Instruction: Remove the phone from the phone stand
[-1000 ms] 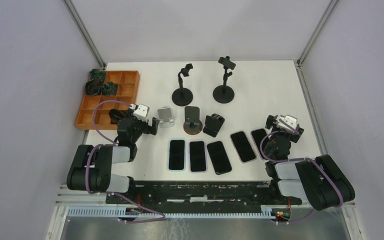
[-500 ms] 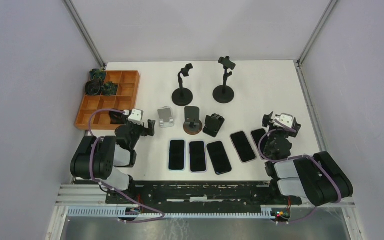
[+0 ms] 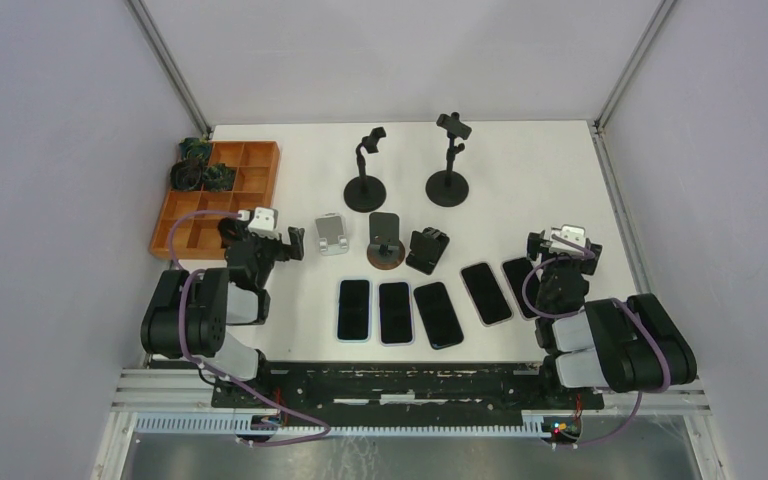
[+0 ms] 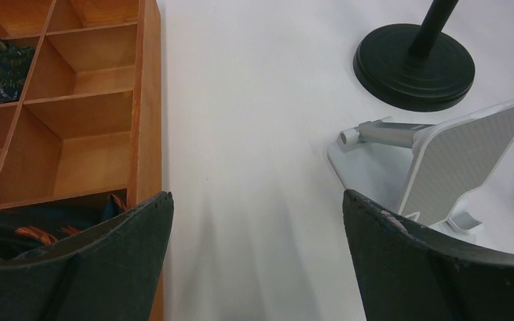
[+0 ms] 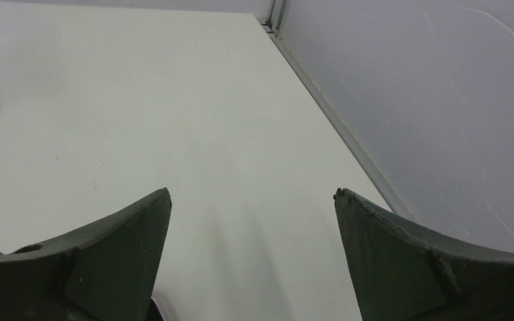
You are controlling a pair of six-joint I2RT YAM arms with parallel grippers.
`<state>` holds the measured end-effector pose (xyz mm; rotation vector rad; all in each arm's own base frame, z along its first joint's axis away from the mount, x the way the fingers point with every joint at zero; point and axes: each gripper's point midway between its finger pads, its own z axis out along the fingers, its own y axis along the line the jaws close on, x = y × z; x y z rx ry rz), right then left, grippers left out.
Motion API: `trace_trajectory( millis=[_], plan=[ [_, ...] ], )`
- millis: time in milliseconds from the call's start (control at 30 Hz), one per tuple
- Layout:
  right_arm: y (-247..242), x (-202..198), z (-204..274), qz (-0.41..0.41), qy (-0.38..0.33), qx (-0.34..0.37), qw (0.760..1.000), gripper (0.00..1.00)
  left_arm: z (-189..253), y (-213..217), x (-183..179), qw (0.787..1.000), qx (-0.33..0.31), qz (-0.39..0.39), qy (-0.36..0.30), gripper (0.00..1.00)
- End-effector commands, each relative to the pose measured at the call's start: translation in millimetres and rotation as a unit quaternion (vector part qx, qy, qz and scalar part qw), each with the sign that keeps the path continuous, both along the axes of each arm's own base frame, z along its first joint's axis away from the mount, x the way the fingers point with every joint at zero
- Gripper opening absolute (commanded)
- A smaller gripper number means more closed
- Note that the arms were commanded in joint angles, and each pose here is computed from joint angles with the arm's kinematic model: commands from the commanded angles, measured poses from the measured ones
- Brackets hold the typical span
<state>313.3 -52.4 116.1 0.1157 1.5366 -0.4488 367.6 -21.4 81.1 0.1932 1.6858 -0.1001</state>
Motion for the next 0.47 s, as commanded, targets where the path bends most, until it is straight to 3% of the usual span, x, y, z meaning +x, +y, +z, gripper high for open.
trace_trajectory(
  millis=[0, 433],
  plan=[
    [2.3, -27.8, -30.8, 0.016, 0.039, 0.007, 0.999, 0.98, 11.0, -0.8, 2.8, 1.0, -0.019, 0.003, -0.017, 1.0],
    [2.6, -27.7, -30.3, 0.017, 0.038, 0.007, 0.999, 0.98, 9.7, -3.0, 4.1, 1.0, -0.019, -0.002, -0.013, 1.0]
  ],
)
